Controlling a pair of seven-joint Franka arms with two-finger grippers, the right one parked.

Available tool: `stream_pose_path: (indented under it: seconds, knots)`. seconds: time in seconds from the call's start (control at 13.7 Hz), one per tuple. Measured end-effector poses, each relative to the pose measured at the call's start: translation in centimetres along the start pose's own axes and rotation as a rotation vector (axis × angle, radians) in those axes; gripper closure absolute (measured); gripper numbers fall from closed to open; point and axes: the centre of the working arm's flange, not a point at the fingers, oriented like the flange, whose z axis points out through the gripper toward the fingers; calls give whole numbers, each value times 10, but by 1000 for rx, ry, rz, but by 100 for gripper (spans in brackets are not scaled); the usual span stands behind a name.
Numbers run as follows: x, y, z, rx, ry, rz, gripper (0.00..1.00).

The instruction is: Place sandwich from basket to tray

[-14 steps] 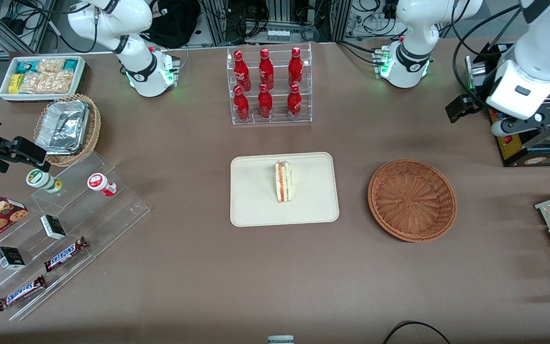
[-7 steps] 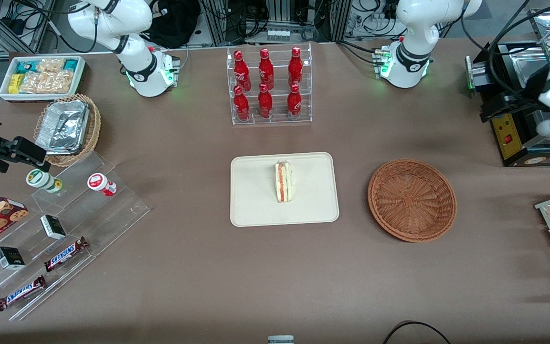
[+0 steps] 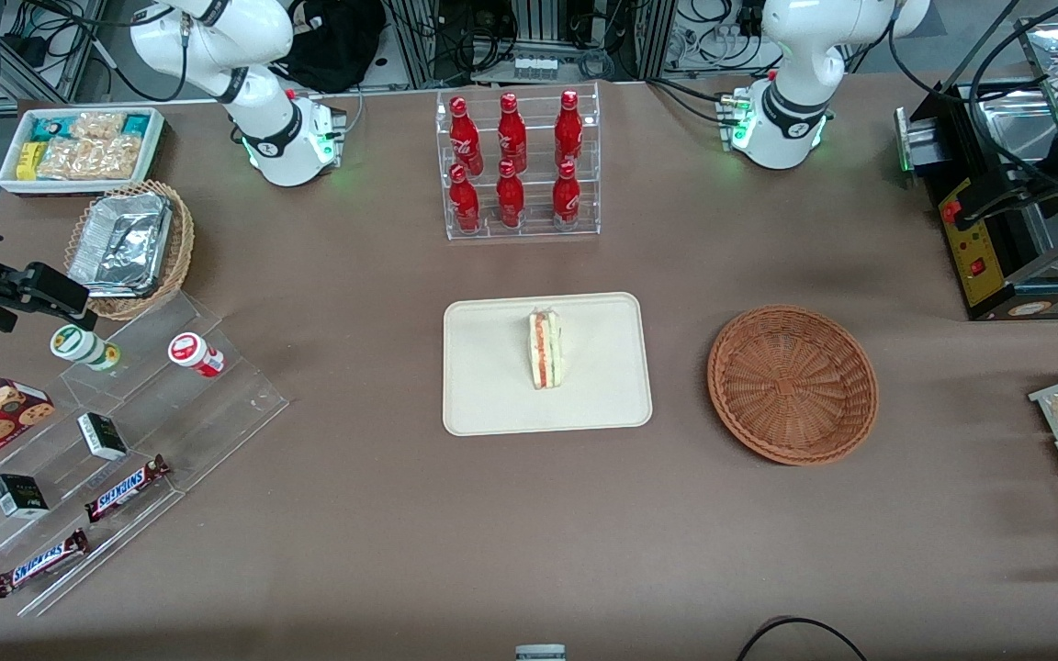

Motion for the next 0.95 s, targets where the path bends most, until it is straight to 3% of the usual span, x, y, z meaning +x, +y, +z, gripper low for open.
stream_pose_path:
  seconds: [0.95]
  knots:
    - [7, -2, 0, 1, 3, 20, 0]
